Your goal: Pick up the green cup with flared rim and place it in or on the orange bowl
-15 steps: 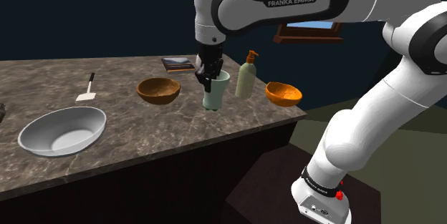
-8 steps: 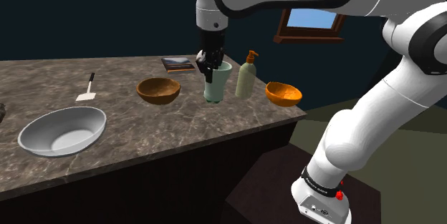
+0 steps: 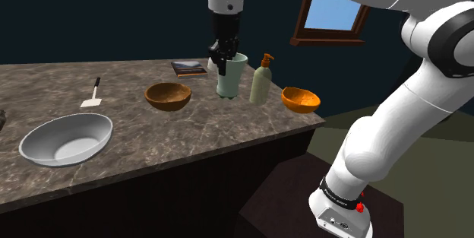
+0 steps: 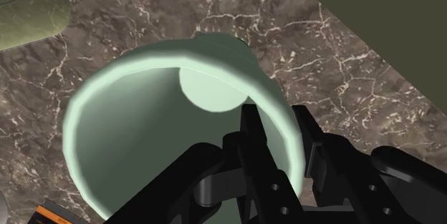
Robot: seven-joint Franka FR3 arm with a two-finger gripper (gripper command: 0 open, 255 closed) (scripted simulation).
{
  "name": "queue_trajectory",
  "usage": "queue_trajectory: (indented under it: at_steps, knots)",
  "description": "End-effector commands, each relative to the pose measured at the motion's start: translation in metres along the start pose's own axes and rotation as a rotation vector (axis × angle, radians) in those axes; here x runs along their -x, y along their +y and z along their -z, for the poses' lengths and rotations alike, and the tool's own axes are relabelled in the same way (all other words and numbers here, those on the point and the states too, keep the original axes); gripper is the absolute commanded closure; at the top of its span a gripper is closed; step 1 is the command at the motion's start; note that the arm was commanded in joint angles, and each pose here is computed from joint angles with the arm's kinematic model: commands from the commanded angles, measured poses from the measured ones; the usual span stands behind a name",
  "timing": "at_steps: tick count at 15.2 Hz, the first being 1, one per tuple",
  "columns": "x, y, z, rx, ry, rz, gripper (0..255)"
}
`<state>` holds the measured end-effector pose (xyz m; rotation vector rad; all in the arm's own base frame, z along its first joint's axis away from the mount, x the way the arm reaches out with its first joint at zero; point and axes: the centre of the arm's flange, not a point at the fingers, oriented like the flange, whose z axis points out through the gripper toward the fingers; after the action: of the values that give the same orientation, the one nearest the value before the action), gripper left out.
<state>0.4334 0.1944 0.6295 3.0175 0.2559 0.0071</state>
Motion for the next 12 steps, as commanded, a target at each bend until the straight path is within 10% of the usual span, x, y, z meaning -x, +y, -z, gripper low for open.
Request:
queue_trajectory:
  at_steps: [1, 12]
  knots:
    - [0.0, 0.002, 0.01, 0.0, 0.0, 0.0, 255]
    - [0.068, 0.1, 0.021, 0.0, 0.0, 0.0, 255]
